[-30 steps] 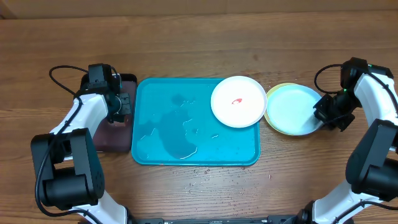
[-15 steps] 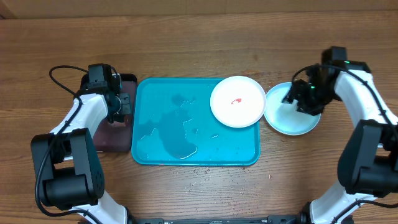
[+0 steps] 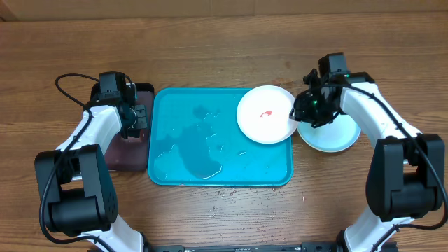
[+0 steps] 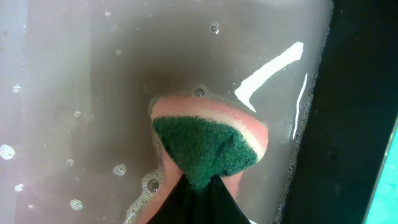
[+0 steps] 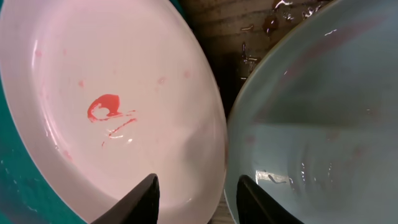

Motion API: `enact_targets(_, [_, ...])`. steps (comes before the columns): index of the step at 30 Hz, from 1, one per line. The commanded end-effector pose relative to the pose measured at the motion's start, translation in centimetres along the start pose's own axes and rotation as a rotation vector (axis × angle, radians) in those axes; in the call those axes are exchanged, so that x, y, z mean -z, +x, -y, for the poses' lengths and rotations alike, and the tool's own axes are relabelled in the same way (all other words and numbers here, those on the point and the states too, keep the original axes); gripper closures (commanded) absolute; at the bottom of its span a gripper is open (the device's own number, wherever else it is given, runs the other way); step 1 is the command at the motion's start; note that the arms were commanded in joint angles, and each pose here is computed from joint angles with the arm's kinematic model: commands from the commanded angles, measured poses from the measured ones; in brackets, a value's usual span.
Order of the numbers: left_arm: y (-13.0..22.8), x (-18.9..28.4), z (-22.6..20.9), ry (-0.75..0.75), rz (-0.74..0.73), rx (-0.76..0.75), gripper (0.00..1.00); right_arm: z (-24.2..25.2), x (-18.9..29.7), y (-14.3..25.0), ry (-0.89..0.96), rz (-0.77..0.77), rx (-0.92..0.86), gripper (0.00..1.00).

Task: Clean dirty plates on tray and stack at the side
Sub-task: 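Grasp the white plate rim with the right gripper and drag it to center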

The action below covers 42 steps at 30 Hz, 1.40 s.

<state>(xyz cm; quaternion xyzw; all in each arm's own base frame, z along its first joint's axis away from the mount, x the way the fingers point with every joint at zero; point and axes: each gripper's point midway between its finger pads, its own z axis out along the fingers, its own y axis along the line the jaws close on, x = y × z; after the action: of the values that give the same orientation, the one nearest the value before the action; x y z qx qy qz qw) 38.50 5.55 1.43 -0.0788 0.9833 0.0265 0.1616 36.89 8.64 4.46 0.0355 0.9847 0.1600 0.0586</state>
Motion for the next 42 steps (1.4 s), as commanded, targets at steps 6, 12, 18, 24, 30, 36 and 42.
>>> enact_targets(6, [1.0, -0.1, -0.1, 0.009, -0.028, 0.017, 0.91, 0.5, 0.0, 0.3, 0.025, 0.027, -0.05, 0.77])
enact_targets(12, [1.1, -0.1, -0.1, 0.008, -0.03, 0.017, 0.9, -0.7, 0.1, -0.4, -0.043, 0.05, -0.043, 0.96])
enact_targets(18, [1.0, -0.1, -0.1, 0.008, -0.029, 0.017, 0.96, -3.1, 0.6, -1.2, -0.103, 0.071, 0.021, 0.96])
enact_targets(24, [0.4, 0.4, -0.2, 0.005, -0.013, 0.018, 0.96, -6.9, -0.1, -0.7, -0.121, 0.079, 0.144, 0.96])
enact_targets(30, [-1.1, 2.8, -1.6, -0.037, 0.051, 0.057, 0.96, -9.6, -1.3, -0.7, -0.013, 0.147, 0.272, 0.96])
enact_targets(36, [-1.1, 4.3, -3.0, -0.05, 0.069, 0.1, 0.95, -11.9, -2.2, -0.5, 0.033, 0.195, 0.356, 0.96])
enact_targets(42, [-0.3, 3.4, -2.9, -0.041, 0.03, 0.101, 0.58, -13.2, -2.6, 0.3, 0.023, 0.188, 0.389, 0.96])
